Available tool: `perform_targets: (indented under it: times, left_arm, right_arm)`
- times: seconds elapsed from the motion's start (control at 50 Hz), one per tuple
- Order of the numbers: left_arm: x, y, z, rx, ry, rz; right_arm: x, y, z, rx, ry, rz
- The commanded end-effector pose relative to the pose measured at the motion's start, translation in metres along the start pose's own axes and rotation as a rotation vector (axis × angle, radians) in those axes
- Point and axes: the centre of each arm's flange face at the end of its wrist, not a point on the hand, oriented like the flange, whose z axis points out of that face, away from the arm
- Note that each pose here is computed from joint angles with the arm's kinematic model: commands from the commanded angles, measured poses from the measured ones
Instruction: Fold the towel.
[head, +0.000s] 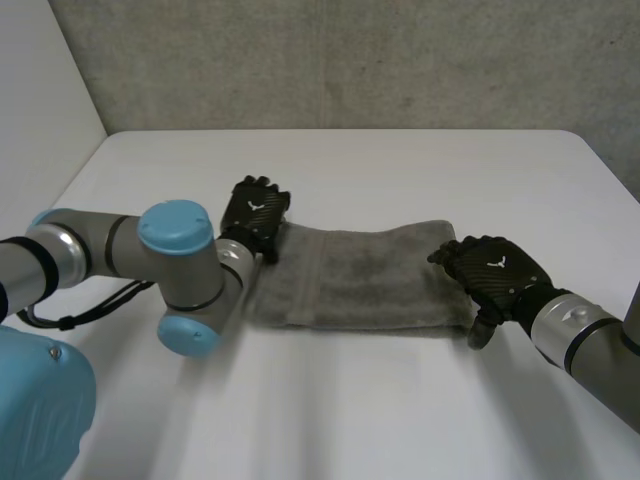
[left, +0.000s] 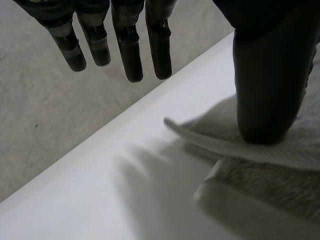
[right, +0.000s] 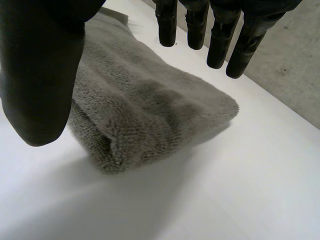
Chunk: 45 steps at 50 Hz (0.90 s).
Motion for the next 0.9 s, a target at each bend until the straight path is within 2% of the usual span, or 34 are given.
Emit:
perform_targets:
  times: [0.02, 0.16, 0.32, 0.6, 0.9]
  left_arm:
    - [-0.016, -0.002, -0.007, -0.022, -0.028, 0.014]
    - [-0.017, -0.048, -0.042, 0.029, -0.015, -0.001]
    - [-0.007, -0.062, -0.075, 0.022, 0.024, -0.066]
    - [-0.007, -0.055, -0.102, -0.03, 0.037, -0.09]
    - [-0.025, -0.058, -0.115, -0.037, -0.007, -0.099]
  right_arm:
    - [0.012, 0.003, -0.003, -0.013, 0.029, 0.03]
    - [0.009, 0.007, -0.002, -0.017, 0.022, 0.065]
    - [0.002, 0.021, 0.002, -0.032, -0.016, 0.08]
    - [0.002, 0.035, 0.016, -0.053, -0.027, 0.083]
    - [0.024, 0.021, 0.017, -0.011, 0.023, 0.044]
